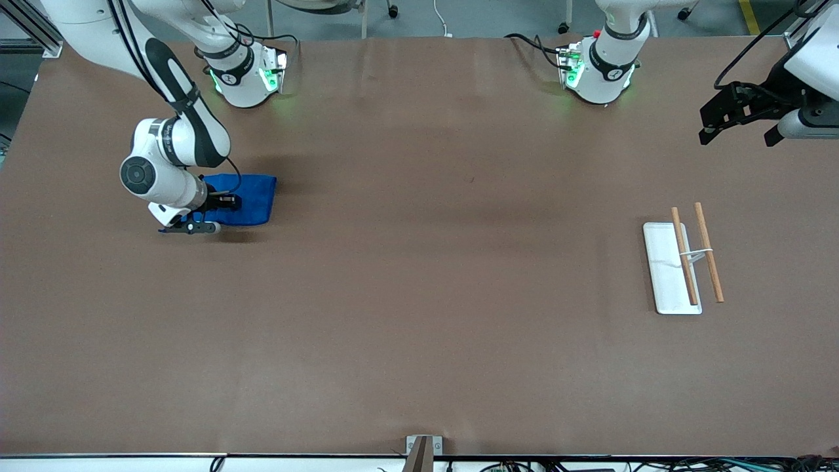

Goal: Right arm passes towel to left arm to hang
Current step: 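Lift the towel with the right gripper while the left gripper approaches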

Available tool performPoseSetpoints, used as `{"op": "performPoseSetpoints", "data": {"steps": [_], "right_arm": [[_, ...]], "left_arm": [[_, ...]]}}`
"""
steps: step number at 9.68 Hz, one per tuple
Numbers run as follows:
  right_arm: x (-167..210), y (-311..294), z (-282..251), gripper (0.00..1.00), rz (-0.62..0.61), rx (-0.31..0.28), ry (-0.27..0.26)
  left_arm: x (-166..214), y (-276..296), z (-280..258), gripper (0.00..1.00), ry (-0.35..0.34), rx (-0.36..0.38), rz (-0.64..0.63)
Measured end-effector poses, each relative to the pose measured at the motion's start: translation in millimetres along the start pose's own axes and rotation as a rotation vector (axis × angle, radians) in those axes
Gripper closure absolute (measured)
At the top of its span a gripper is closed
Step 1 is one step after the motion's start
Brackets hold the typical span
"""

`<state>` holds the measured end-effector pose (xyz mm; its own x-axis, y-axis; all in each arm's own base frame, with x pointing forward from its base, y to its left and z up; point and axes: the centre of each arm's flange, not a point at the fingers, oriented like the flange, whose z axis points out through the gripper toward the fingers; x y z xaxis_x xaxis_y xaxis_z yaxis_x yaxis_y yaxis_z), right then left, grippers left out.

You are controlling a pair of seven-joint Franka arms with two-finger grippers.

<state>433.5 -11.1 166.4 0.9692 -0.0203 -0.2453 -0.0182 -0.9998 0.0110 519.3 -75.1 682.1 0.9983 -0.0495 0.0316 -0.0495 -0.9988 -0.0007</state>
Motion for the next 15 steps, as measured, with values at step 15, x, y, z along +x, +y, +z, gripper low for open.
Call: {"op": "performPoseSetpoints", "data": {"steps": [15], "right_arm": [[49.0, -27.0, -296.7, 0.86, -0.002, 0.167, 0.041]], "left_arm": [[30.5, 34.8, 53.7, 0.0, -0.123, -0.294, 0.028]]}}
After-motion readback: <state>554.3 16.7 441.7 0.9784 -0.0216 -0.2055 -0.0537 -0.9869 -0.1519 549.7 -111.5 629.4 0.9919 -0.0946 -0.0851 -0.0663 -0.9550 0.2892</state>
